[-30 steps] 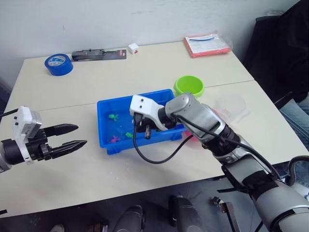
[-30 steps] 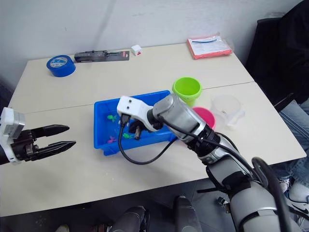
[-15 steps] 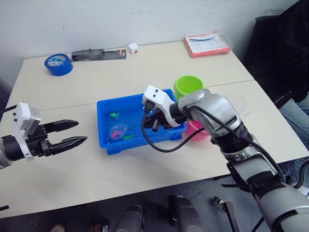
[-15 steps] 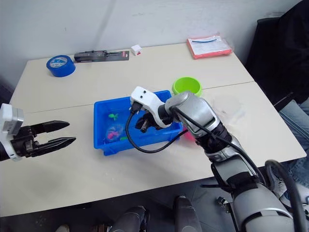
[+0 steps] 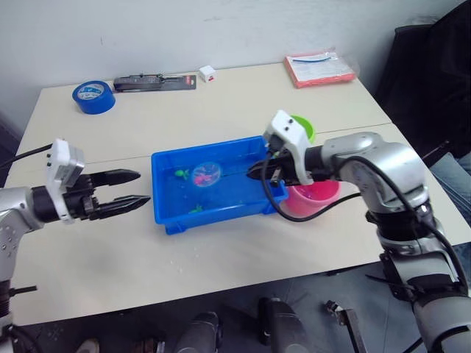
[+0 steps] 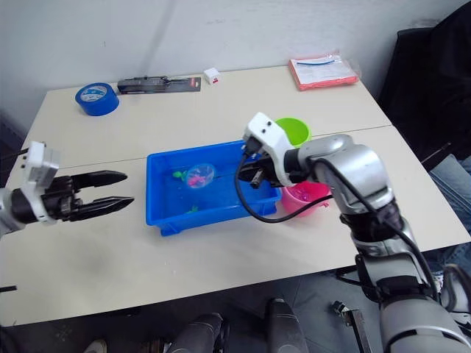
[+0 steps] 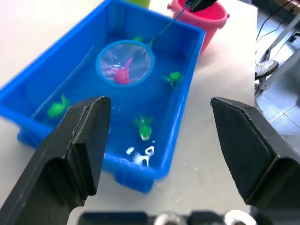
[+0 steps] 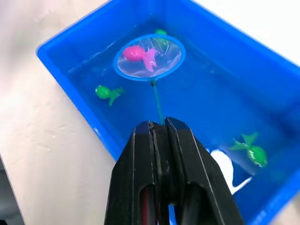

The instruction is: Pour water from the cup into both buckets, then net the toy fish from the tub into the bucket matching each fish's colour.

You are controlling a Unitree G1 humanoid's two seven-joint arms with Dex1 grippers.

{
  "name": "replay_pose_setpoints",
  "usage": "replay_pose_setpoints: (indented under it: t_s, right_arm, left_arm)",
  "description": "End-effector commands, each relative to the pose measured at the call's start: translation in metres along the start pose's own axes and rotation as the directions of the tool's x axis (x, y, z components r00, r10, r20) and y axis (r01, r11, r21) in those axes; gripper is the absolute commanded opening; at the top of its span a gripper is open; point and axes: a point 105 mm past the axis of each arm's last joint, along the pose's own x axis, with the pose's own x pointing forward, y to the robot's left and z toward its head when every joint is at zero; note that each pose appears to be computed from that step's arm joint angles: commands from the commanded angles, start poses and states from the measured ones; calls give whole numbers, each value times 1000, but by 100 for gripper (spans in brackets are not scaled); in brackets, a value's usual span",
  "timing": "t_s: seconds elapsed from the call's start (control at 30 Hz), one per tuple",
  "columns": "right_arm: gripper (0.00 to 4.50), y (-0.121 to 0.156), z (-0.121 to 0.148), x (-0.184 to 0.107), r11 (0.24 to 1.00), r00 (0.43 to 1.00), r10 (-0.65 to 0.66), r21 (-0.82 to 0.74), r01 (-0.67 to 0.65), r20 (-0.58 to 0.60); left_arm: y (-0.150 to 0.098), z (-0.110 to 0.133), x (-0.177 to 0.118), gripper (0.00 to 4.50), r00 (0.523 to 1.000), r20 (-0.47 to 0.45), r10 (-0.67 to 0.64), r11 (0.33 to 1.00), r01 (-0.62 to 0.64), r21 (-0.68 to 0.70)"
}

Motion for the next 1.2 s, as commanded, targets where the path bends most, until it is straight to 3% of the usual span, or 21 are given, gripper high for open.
replay_pose_setpoints:
  t_s: [0.03, 0.27, 0.47, 0.63, 0.97, 1.2]
  right_arm:
    - [79, 7, 9, -45, 998, 994, -23, -60, 29, 105]
    - [79, 3, -3, -103, 982, 969, -188, -4, 191, 159]
    - [79, -13, -25, -145, 922, 920, -386, 35, 385, 65]
    - [79, -31, -40, -175, 824, 825, -565, -50, 564, -18]
    - [79, -25, -57, -188, 720, 733, -675, -291, 630, -86]
    - [79, -8, -54, -191, 619, 720, -689, -582, 527, -80]
  left_arm:
    - [-2, 1, 15, 371, 998, 24, -53, 998, 53, 16]
    - [0, -1, 22, 371, 996, 36, -83, 997, 83, 11]
    - [7, 6, 31, 371, 993, 48, -107, 994, 106, 35]
    - [13, 8, 37, 371, 991, 47, -127, 991, 125, 49]
    - [22, 8, 45, 371, 987, 50, -156, 986, 153, 61]
    - [26, 9, 54, 371, 982, 57, -180, 982, 176, 71]
